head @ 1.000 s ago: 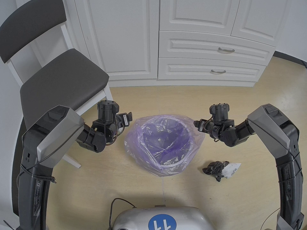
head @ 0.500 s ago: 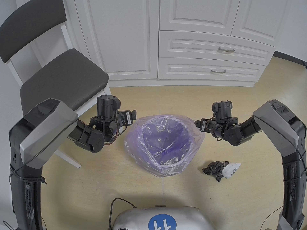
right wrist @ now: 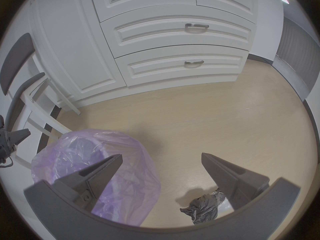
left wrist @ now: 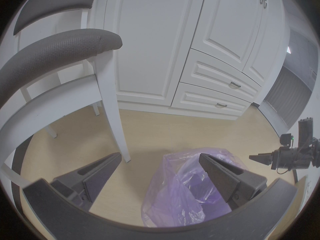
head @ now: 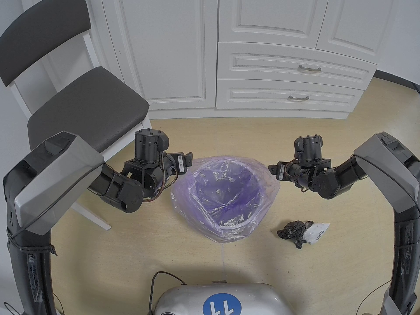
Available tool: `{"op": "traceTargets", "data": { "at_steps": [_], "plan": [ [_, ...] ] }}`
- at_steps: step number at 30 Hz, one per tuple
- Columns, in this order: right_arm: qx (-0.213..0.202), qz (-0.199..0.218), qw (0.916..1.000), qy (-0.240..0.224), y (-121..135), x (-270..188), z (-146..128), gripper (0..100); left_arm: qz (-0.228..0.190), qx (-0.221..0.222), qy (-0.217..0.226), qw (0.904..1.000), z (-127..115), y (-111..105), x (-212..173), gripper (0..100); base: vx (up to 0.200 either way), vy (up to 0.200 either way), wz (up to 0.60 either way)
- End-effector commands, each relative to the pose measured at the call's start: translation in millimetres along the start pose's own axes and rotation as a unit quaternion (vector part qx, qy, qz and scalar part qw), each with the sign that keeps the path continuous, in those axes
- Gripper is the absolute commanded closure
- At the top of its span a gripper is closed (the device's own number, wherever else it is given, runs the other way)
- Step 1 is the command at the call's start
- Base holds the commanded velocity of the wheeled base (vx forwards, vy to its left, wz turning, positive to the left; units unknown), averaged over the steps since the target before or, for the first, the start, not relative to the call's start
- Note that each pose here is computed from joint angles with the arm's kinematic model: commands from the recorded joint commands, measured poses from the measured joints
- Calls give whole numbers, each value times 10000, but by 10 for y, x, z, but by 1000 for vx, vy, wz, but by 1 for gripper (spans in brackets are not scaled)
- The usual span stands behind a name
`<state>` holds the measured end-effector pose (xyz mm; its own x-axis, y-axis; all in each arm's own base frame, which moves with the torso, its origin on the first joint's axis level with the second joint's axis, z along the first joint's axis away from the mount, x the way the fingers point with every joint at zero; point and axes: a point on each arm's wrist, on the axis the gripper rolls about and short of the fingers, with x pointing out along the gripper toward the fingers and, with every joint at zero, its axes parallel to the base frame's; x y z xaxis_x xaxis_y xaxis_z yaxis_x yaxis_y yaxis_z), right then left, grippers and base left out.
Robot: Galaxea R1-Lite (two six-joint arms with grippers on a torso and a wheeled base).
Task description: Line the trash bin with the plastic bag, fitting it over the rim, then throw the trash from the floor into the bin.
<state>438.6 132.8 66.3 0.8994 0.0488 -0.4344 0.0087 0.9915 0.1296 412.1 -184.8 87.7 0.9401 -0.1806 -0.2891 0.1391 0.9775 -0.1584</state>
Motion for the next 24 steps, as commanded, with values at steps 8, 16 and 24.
{"op": "traceTargets", "data": {
  "at_steps": [8,16,24],
  "plan": [
    [-244,86,9996,55,58,-186,-4,0,-43,301,91,9995,0,-28,-139,0,0,0,0],
    [-343,109,9993,109,74,-231,-32,0,-45,329,112,9994,-14,-44,-146,0,0,0,0],
    [-373,109,9992,109,71,-248,-26,0,-40,360,133,9993,-33,-46,-147,0,0,0,0]
  ]
}}
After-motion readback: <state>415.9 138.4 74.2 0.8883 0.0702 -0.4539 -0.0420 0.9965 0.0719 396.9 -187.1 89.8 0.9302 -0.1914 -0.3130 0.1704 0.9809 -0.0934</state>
